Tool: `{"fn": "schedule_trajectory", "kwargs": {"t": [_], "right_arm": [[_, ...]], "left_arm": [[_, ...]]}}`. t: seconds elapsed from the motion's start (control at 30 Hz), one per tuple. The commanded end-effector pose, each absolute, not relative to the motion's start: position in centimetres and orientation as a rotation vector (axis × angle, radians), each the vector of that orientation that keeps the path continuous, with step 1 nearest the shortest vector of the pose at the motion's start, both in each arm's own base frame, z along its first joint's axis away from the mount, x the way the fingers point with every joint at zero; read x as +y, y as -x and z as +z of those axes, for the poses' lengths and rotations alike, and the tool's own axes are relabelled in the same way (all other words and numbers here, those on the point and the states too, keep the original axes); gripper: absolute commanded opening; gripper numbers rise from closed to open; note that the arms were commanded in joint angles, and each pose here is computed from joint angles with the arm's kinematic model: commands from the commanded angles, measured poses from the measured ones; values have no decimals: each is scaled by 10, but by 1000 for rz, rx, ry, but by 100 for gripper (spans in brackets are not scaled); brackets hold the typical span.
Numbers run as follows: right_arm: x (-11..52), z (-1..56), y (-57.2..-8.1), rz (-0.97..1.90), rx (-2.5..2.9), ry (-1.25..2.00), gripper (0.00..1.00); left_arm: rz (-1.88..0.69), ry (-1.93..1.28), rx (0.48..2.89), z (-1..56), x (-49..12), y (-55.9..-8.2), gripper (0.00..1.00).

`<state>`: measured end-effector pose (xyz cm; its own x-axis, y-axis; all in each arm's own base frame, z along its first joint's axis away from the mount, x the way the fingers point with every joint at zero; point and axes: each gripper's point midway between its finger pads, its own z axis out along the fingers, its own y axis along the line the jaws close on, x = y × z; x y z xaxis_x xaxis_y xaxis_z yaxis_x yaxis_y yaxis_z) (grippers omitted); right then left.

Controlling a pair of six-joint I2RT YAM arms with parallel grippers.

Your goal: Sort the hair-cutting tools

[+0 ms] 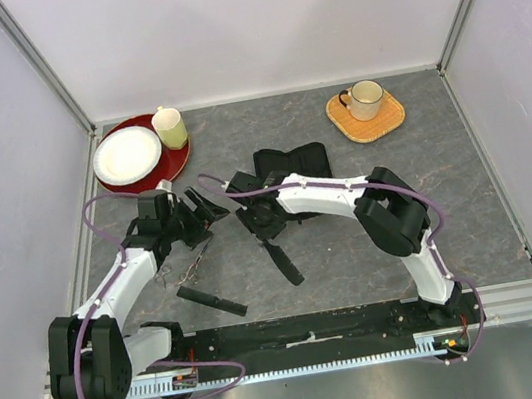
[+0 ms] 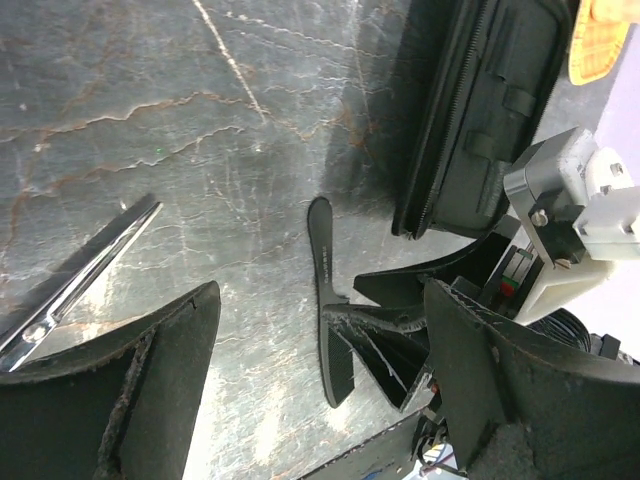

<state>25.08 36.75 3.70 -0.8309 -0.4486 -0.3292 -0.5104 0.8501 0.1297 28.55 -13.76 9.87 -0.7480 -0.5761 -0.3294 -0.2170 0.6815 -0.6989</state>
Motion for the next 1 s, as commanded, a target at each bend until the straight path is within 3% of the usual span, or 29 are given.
{"fn": "schedule_trajectory", "kwargs": {"t": [0.0, 0.47, 0.77, 0.97], "right_arm": [[369, 40, -267, 230, 2673, 747, 47], [361, 13, -255, 187, 2726, 822, 45], [358, 1, -243, 155, 2753, 853, 24], [359, 5, -245, 148, 2744, 832, 18]], "left_arm": [[-827, 590, 2349, 104, -132, -291, 88], [-802, 600, 2357, 101, -129, -290, 88], [-715, 656, 2386, 94, -118, -288, 88], [-738, 643, 2397, 93, -122, -286, 88]]}}
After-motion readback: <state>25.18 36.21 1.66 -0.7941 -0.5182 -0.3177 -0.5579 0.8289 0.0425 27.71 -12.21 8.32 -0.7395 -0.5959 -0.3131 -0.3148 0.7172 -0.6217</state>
